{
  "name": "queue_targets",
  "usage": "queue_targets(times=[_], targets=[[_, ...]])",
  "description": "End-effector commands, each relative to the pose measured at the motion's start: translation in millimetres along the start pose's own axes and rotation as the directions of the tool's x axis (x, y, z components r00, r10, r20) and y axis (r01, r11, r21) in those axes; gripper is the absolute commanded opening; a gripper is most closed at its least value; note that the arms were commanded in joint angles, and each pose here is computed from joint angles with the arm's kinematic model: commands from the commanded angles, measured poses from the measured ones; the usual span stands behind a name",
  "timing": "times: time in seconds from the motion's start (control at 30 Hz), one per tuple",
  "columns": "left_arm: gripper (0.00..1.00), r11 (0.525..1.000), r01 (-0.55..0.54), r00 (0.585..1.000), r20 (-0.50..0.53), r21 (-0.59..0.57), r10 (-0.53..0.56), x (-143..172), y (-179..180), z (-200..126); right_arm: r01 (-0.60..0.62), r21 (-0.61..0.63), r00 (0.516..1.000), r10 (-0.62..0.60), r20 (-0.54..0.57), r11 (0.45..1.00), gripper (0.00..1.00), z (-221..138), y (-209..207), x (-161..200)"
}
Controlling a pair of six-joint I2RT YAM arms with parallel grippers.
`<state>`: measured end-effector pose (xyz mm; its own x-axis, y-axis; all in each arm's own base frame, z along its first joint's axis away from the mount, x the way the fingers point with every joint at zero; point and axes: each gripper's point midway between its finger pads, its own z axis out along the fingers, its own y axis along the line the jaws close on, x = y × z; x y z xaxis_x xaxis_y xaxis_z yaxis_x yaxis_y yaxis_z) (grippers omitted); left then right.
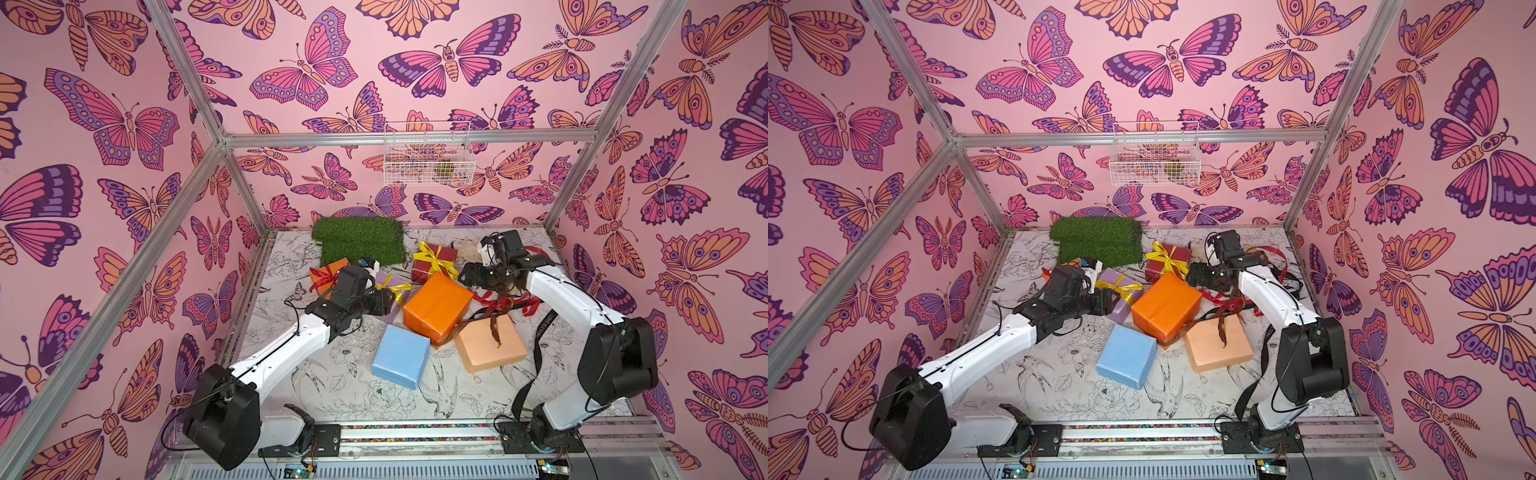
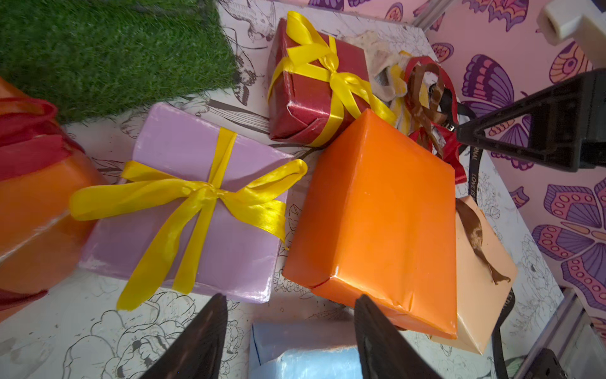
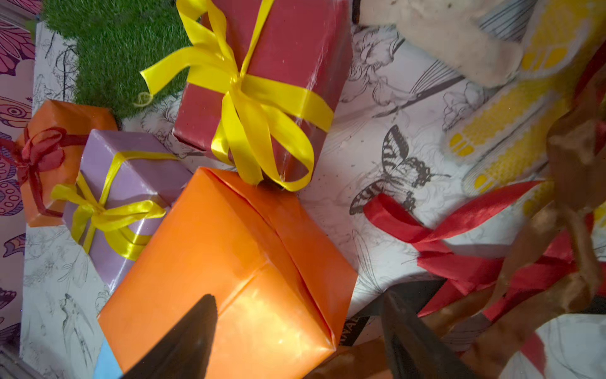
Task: Untie the ribbon bows on the gift boxes
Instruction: Place the ribbon at the center of the board, then move the gift box to the center of the board.
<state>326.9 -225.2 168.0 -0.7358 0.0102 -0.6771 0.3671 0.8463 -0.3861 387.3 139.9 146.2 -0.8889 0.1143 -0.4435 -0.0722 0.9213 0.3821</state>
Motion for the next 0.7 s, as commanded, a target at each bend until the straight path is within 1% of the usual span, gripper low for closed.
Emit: queue_targets(times=[0.0,0.07,0.2,0.27,0.37,0.43,0.53,0.67], targets=[[0.64,0.992,-0.068,0.996,-0.057,0.106,0.074,8.8,-23.7,8.4,-0.002,-0.045,1.000,0.002,-0.001,0.999,0.82,-0.7,7.6,3.8],[0.64,0.989,-0.085,0.992,-0.083,0.124,0.096,15.4,-30.7,15.8,0.000,-0.058,1.000,-0.002,-0.031,0.998,0.83,7.6,7.3,9.7],[0.64,0.989,-0.090,0.991,-0.087,0.118,0.101,18.7,-38.8,21.3,0.029,-0.179,0.999,-0.036,-0.039,0.983,0.83,18.2,23.5,14.1],[0.64,0.989,-0.081,0.992,-0.089,0.122,0.092,19.8,-41.2,22.4,0.051,-0.219,0.997,-0.060,-0.037,0.974,0.83,23.7,27.8,16.4],[0.63,0.990,-0.070,0.991,-0.107,0.121,0.083,26.8,-42.1,25.0,0.062,-0.232,0.993,-0.083,-0.082,0.971,0.82,33.3,26.7,25.3],[0.63,0.993,-0.055,0.991,-0.119,0.101,0.067,33.6,-38.0,26.2,0.060,-0.234,0.991,-0.086,-0.104,0.970,0.79,37.1,25.0,30.7],[0.63,0.999,-0.014,0.992,-0.121,0.047,0.020,41.2,-26.6,23.1,0.070,-0.247,0.986,-0.104,-0.130,0.967,0.74,36.2,29.0,41.3],[0.63,0.999,0.051,0.988,-0.147,-0.004,-0.051,55.2,-15.3,13.1,0.117,-0.248,0.971,-0.164,-0.176,0.962,0.71,31.4,42.7,63.7]])
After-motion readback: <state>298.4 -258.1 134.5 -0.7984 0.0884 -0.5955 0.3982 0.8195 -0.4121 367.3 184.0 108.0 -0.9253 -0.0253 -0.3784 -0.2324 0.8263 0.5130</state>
